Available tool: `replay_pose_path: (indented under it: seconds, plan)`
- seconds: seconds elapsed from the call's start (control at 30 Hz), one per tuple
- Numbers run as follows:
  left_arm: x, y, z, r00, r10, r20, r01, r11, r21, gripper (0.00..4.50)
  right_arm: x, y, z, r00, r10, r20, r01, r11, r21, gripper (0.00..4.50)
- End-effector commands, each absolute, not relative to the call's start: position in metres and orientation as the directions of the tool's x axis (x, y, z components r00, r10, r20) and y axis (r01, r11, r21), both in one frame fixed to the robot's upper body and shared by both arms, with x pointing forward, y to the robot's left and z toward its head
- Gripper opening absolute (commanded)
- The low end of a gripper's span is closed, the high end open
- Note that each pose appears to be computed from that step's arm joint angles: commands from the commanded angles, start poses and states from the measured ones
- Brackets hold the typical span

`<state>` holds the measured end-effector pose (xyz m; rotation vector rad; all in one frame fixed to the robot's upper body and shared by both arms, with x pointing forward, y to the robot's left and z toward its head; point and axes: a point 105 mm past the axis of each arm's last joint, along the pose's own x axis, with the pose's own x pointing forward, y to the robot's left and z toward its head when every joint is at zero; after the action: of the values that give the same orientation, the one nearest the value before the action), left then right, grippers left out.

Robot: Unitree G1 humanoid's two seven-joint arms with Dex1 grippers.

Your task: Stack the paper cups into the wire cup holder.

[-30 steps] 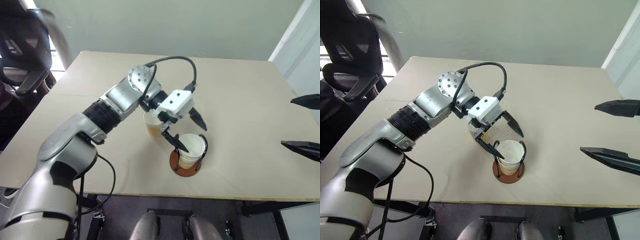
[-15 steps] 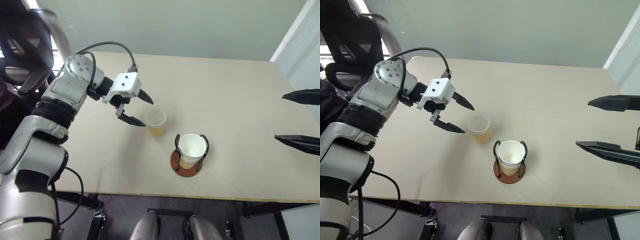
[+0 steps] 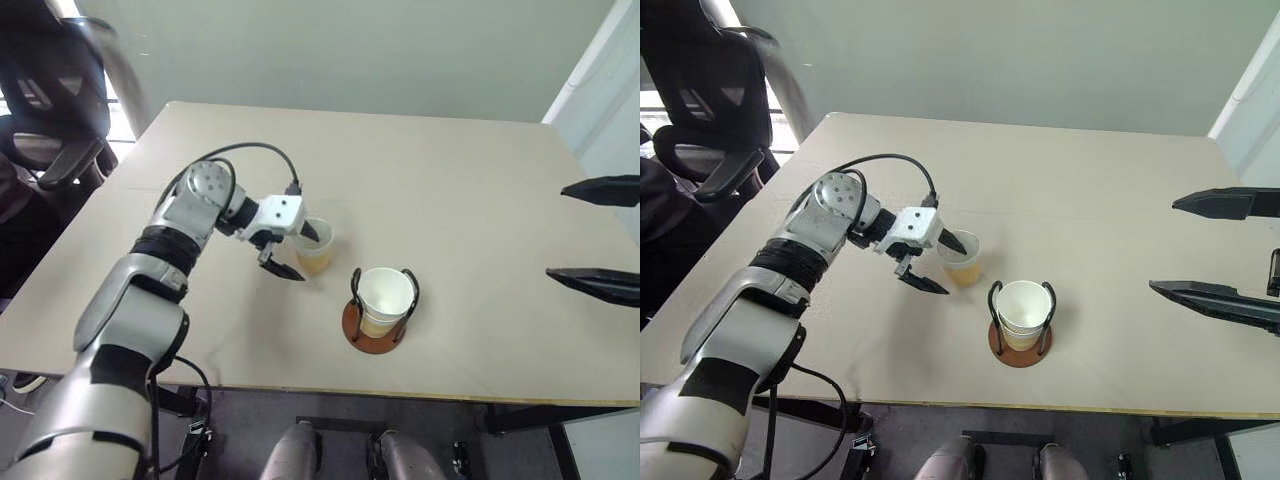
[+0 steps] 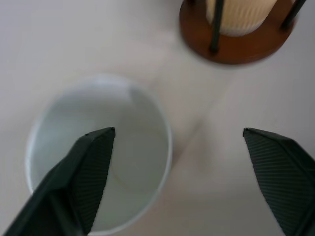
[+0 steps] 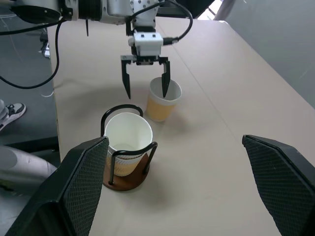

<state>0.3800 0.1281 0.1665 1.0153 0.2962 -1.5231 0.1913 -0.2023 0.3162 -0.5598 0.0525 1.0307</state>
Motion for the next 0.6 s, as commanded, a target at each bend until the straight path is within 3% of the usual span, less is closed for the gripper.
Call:
replay_pose_path:
  seconds: [0.03,0.3,0.6]
  plan:
    - [0.386,0.128,0.176,0.154,-0.68,-0.717,0.877,-0.24,0.416,3.17,0.186,-0.202,0.325,0.543,0.788,-0.288,-0.802,0.385,-0.458,4.5]
    - [0.389,0.123,0.187,0.168,-0.697,-0.697,0.861,-0.24,0.448,0.19,0.186,-0.205,0.324,0.551,0.783,-0.289,-0.798,0.394,-0.456,4.5]
    - [0.378,0.129,0.205,0.11,-0.691,-0.715,0.857,-0.299,0.42,0.04,0.188,-0.205,0.323,0.55,0.783,-0.29,-0.799,0.392,-0.456,4.5]
